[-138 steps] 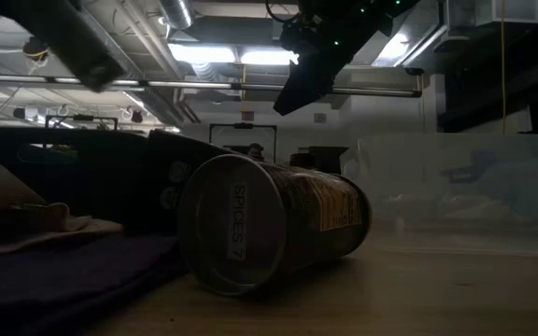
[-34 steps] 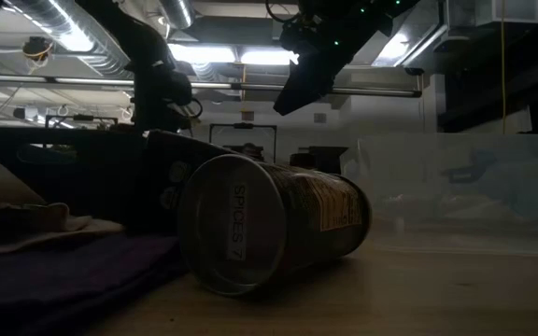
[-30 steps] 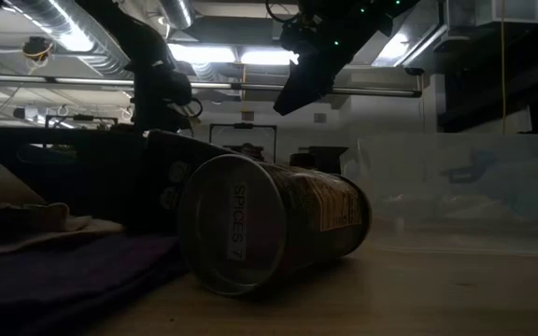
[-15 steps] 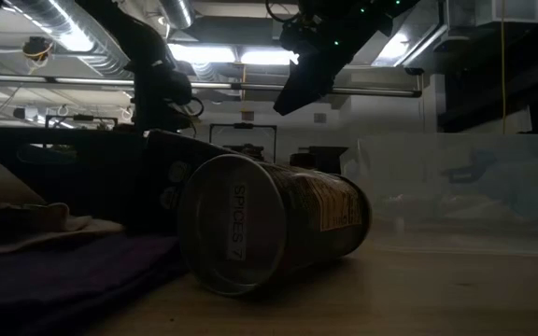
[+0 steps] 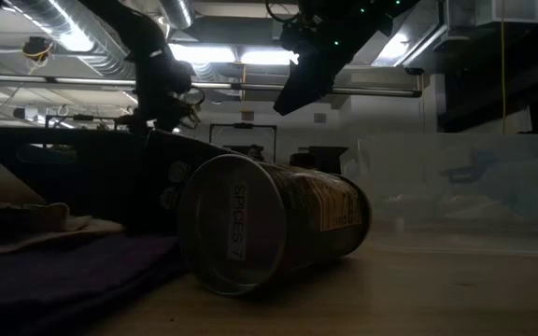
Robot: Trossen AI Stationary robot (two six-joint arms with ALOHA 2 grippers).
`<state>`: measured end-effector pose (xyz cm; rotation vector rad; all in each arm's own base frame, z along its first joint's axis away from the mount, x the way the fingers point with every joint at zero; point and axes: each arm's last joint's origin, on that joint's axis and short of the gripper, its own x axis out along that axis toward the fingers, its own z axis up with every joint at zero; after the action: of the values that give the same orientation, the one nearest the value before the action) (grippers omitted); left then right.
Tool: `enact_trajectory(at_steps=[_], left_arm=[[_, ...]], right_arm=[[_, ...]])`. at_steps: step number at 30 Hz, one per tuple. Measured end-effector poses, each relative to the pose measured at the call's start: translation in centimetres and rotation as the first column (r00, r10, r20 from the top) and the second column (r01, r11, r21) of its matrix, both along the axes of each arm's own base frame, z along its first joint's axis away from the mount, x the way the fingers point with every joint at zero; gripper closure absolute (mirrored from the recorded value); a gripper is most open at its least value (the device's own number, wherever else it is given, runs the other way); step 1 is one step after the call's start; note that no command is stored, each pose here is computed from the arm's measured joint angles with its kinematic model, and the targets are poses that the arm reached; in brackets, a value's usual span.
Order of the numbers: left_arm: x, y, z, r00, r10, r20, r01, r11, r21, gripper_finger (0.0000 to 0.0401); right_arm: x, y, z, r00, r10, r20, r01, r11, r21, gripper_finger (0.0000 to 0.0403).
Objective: Sort spices by type
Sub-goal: Put the brown seasoning pack into the orange bin
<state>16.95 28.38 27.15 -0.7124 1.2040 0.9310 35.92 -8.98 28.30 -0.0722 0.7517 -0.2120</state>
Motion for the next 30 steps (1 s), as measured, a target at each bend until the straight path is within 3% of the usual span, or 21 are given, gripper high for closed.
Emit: enact_trajectory(at_steps=[6, 13, 21, 30], left_arm=[[0.5, -0.2, 2.6, 0.998, -0.035, 0.044, 0.035, 0.999, 0.008, 0.0162], [2.7, -3.7, 4.6, 0.972, -0.231, 0.05, 0.232, 0.973, -0.021, 0.0162], [4.8, -11.6, 7.9, 0.935, -0.348, 0.07, 0.351, 0.936, -0.025, 0.0162], [5.4, -22.6, 10.0, 0.947, -0.32, -0.02, 0.32, 0.947, 0.014, 0.0162]], right_arm=[[0.0, 0.0, 0.0, 1.0, 0.0, 0.0, 0.0, 1.0, 0.0, 0.0132], [0.0, 0.0, 0.0, 1.0, 0.0, -0.002, 0.0, 1.0, 0.0, 0.0132], [0.0, 0.0, 0.0, 1.0, 0.0, -0.002, 0.0, 1.0, 0.0, 0.0132], [-0.3, 0.1, -0.3, 0.999, 0.0, -0.046, 0.0, 1.0, 0.011, 0.0132]])
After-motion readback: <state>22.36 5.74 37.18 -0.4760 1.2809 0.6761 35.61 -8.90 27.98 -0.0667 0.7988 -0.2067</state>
